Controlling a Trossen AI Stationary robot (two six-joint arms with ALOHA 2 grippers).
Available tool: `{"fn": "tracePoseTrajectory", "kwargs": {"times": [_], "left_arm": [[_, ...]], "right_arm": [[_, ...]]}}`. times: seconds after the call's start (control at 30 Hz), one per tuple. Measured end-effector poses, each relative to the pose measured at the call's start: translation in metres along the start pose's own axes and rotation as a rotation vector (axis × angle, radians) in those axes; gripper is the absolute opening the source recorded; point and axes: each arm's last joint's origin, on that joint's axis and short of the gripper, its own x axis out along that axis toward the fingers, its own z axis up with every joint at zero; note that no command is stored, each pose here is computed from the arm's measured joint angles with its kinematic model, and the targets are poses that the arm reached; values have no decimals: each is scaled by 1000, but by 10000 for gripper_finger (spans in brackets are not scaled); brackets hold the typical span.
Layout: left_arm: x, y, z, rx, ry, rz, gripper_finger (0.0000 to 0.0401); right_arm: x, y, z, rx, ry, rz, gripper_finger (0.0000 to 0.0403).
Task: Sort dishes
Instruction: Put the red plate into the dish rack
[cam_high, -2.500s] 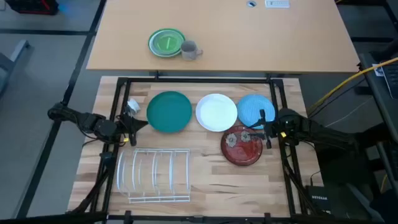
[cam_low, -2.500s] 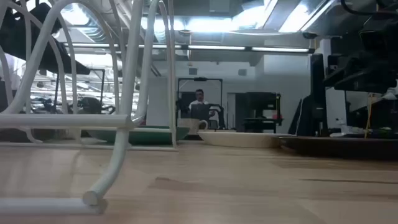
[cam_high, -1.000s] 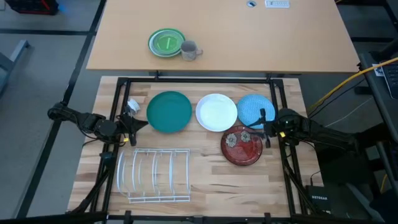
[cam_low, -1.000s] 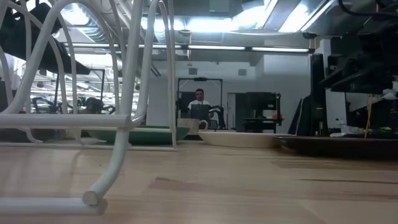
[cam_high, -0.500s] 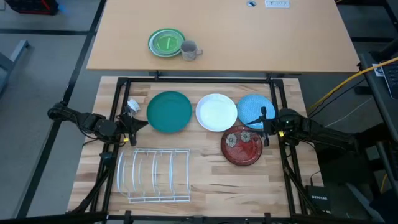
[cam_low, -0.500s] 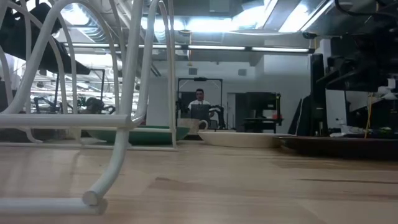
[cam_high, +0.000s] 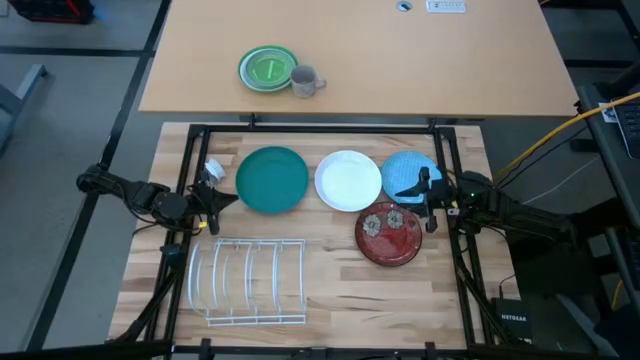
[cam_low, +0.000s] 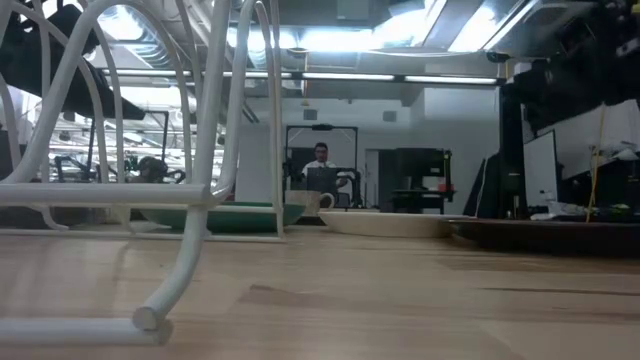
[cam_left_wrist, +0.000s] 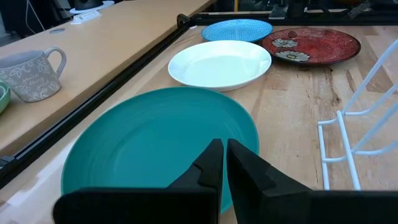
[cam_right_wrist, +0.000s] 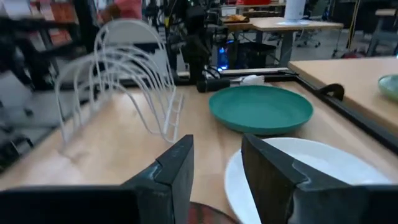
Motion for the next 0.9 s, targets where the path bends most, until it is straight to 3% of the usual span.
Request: {"fn": "tracePoseTrajectory", "kwargs": {"times": [0.33,0.47,0.77,0.9], "left_arm": [[0,0,0,0,0,0,13],[0,0,0,0,0,0,13],[0,0,0,-1,-1,0,13],[0,0,0,-2,-1,0,13]], "right_arm": [[9,2,13,21,-100,61,140],[13,1,22,22,-67,42,140],[31,-5,45,41,240,14,140],[40,-11,59,65,389,-97,140]]}}
